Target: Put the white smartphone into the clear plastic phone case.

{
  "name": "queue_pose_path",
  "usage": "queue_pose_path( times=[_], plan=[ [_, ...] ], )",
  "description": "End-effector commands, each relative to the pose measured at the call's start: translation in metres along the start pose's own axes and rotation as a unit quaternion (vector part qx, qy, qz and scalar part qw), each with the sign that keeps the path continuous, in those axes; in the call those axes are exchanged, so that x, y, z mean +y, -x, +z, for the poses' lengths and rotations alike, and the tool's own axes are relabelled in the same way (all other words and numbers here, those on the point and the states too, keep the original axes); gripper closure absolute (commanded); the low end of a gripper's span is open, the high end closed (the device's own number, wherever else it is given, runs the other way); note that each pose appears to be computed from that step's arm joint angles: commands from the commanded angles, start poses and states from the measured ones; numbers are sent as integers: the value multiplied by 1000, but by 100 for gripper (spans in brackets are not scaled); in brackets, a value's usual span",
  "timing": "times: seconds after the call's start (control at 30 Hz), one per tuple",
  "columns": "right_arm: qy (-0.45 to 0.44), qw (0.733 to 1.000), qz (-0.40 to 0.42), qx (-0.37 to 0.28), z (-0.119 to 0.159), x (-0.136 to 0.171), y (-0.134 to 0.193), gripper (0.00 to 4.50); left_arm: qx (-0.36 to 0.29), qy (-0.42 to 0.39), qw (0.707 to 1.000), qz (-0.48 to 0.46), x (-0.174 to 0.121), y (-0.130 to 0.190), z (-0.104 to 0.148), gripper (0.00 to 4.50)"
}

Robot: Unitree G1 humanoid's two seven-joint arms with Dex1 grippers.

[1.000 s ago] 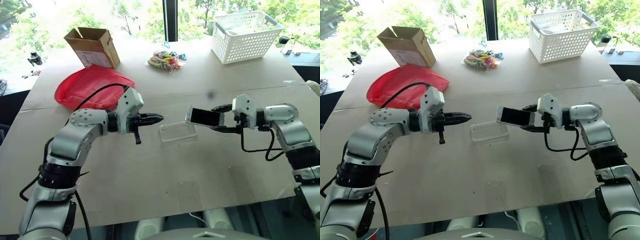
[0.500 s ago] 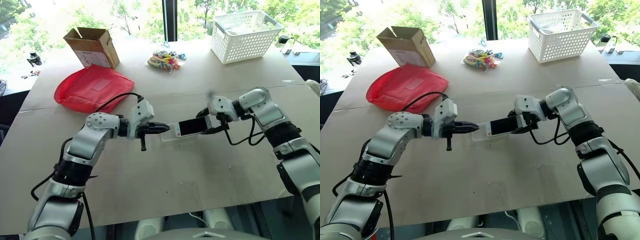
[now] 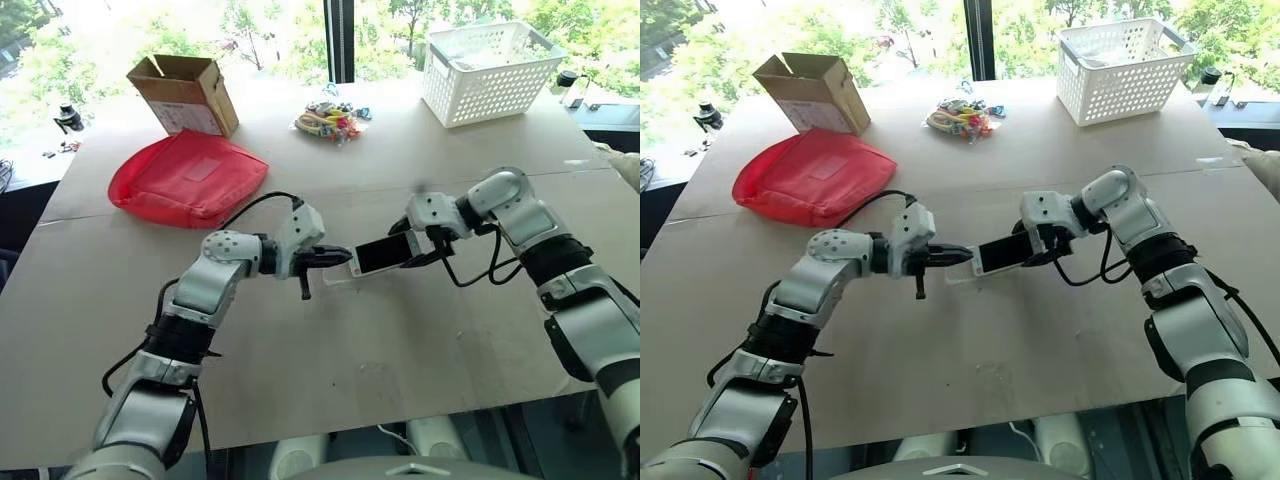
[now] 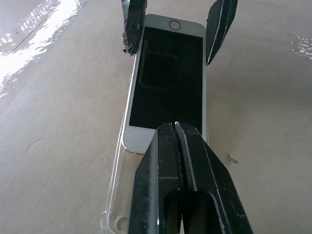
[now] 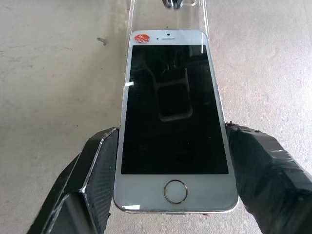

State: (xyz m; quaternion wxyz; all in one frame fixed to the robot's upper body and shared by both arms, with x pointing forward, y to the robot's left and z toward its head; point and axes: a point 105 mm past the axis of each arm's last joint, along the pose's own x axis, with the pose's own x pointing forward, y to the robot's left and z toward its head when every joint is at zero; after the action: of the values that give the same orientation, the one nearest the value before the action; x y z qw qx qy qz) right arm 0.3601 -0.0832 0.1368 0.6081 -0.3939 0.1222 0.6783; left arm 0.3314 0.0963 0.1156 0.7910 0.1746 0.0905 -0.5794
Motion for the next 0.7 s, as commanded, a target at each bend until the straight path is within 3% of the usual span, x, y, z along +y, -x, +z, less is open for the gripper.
queue_pose_path(
  times=[0.03, 0.33, 0.53, 0.63, 0.67, 0.7],
  plan=[
    [20, 1000, 15, -1, 6, 1, -1, 160, 10, -12, 1000, 16, 6, -8, -2, 447],
    [17, 1000, 16, -4, 8, 0, -5, 160, 93, 7, 996, 9, 3, -16, -42, 447],
    [1, 1000, 4, -9, 10, -4, -7, 160, 114, 12, 993, -12, -9, -24, -56, 447],
    [9, 1000, -10, -11, 12, -7, -5, 78, 117, 13, 993, -21, -14, -26, -59, 450],
    [9, 1000, -12, -12, 13, -8, -4, 24, 117, 13, 993, -24, -16, -26, -60, 450],
    [9, 1000, -15, -15, 14, -8, -3, 7, 118, 13, 993, -26, -18, -27, -60, 450]
  ],
)
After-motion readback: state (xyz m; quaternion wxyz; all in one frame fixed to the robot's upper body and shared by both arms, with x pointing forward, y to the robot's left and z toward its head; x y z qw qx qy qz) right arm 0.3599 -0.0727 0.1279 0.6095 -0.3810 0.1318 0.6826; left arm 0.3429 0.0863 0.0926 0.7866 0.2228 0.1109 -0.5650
